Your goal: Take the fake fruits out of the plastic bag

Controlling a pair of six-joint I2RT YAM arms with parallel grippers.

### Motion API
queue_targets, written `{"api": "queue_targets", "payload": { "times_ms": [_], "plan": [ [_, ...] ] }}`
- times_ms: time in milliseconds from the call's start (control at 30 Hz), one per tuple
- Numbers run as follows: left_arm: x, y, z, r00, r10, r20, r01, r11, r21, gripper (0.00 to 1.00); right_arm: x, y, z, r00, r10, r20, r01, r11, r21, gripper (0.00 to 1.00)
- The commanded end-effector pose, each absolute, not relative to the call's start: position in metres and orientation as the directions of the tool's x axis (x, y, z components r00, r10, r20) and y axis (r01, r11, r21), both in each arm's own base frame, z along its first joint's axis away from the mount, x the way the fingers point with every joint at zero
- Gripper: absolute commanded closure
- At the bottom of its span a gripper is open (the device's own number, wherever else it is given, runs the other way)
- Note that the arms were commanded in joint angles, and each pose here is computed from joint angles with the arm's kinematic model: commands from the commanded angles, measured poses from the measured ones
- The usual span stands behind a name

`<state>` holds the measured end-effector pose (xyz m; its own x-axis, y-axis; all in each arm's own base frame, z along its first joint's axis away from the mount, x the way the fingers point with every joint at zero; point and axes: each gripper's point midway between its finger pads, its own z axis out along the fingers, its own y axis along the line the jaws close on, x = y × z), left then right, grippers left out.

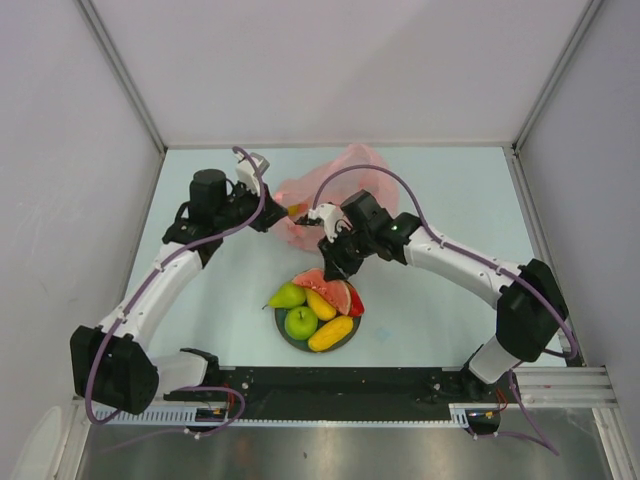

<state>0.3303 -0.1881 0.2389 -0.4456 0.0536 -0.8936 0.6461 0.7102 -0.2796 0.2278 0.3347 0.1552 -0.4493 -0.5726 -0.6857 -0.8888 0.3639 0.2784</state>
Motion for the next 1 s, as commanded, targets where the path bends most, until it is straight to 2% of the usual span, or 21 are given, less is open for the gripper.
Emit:
{"api": "queue_targets", "payload": {
  "times_ms": [0,100,600,767,833,900,933,967],
  "plan": [
    [0.326,-0.186,0.257,-0.406,0.034,-0.913,0.657,0.705,-0.266,1.0,0.244,0.329,0.157,-0.639,-0.421,-0.644,-0.726,0.606,0.324,1.0],
    [0.324,-0.186,0.254,-0.412,0.035,-0.91,0.657,0.704,-0.271,1.0,0.253,0.322,0.155,-0.677,-0.374,-0.634,-0.664,0.681,0.308,1.0],
    [0.322,-0.187,0.252,-0.428,0.024,-0.904,0.651,0.701,-0.29,1.0,0.259,0.314,0.127,-0.783,-0.288,-0.551,-0.521,0.787,0.33,1.0],
    [0.318,-0.185,0.249,-0.427,0.028,-0.904,0.65,0.705,-0.285,1.0,0.25,0.323,0.127,-0.766,-0.325,-0.554,-0.567,0.747,0.346,0.83],
    [0.317,-0.185,0.249,-0.423,0.032,-0.905,0.651,0.706,-0.279,1.0,0.244,0.326,0.124,-0.756,-0.357,-0.549,-0.594,0.727,0.346,0.68],
    [0.316,-0.184,0.247,-0.426,0.036,-0.904,0.65,0.707,-0.279,0.99,0.24,0.327,0.123,-0.75,-0.374,-0.546,-0.609,0.713,0.348,0.61],
    [0.316,-0.184,0.247,-0.425,0.037,-0.904,0.65,0.708,-0.277,1.0,0.238,0.328,0.123,-0.746,-0.38,-0.546,-0.616,0.705,0.351,0.52],
    [0.317,-0.184,0.247,-0.425,0.037,-0.904,0.651,0.707,-0.277,1.0,0.236,0.33,0.123,-0.744,-0.386,-0.546,-0.623,0.697,0.356,0.49]
  ]
}}
